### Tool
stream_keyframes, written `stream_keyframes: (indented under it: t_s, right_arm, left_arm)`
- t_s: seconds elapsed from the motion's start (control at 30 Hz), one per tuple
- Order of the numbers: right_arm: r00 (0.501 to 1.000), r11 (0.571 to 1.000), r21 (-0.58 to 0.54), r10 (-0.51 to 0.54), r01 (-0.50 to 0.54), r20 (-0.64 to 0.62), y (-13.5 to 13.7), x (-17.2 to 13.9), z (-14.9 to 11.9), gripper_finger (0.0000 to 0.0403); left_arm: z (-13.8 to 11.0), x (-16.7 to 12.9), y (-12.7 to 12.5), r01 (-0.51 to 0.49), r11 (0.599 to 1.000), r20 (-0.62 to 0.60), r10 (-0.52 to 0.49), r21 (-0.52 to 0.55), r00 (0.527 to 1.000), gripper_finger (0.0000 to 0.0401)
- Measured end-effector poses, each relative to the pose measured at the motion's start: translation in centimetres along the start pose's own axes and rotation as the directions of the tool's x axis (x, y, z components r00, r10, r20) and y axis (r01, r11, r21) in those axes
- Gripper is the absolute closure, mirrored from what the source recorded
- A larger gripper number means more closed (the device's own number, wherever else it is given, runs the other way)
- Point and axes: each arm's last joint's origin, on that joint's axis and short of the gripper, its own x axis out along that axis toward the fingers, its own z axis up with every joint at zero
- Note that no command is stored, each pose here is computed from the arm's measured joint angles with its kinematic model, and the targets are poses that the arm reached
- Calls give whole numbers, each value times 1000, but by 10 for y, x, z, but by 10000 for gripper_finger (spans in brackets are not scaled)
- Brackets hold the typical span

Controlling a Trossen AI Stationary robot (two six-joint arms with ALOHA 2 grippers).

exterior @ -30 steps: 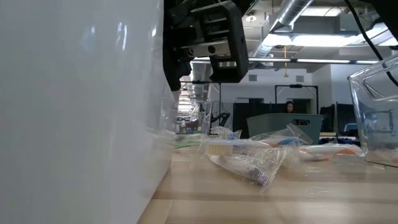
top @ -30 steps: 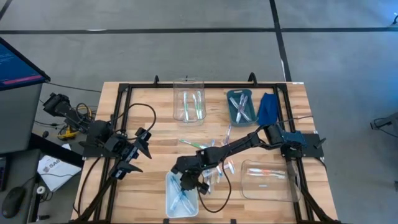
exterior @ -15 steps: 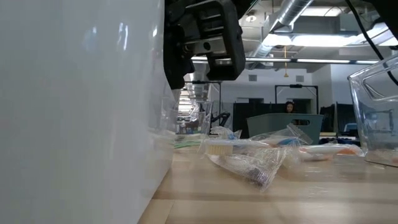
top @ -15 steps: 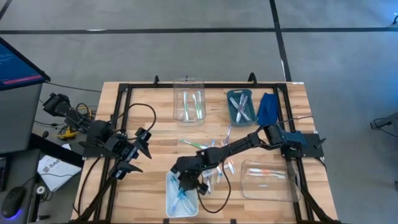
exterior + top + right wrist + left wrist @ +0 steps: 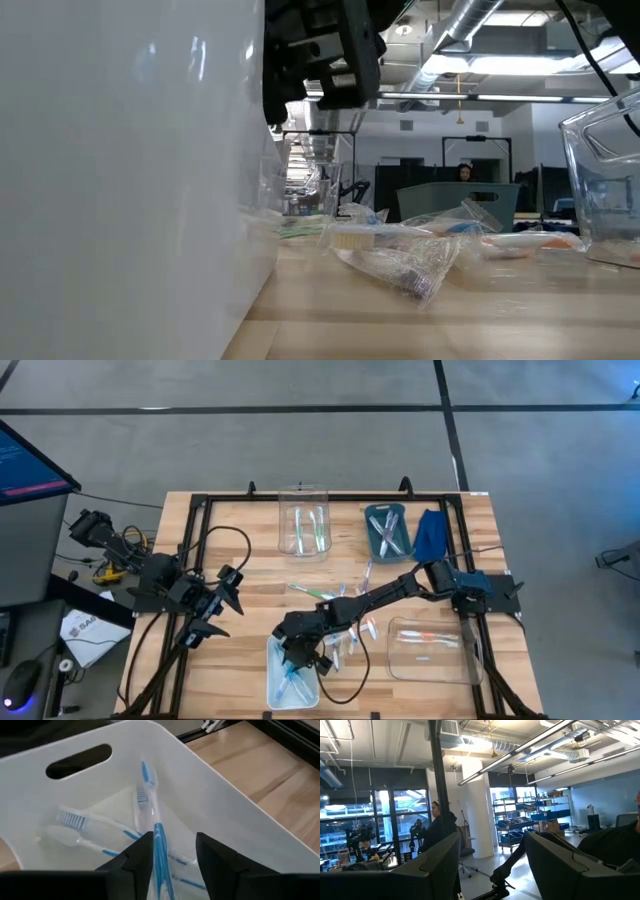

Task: Pick & Place Toothbrushes
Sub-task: Put the green toothbrush into the top transparent bin

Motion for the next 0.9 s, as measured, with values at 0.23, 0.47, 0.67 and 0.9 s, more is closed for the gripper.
stream_keyframes:
  t_s: [0.23, 0.47, 0.67, 0.9]
  right_arm:
    - [999, 1000, 25, -18, 18, 32, -1, -12, 14, 226]
    - [995, 991, 128, -43, 32, 86, -2, -37, 39, 205]
    - [993, 975, 221, -51, 27, 105, 0, -63, 59, 199]
    - [998, 948, 317, -20, 1, 58, 10, -95, 75, 207]
  left_arm:
    - [0, 0, 0, 0, 1000, 0, 0, 0, 1000, 183]
    - [0, 0, 0, 0, 1000, -1, 0, 0, 1000, 183]
    - [0, 0, 0, 0, 1000, 0, 0, 0, 1000, 183]
    - [0, 0, 0, 0, 1000, 0, 0, 0, 1000, 183]
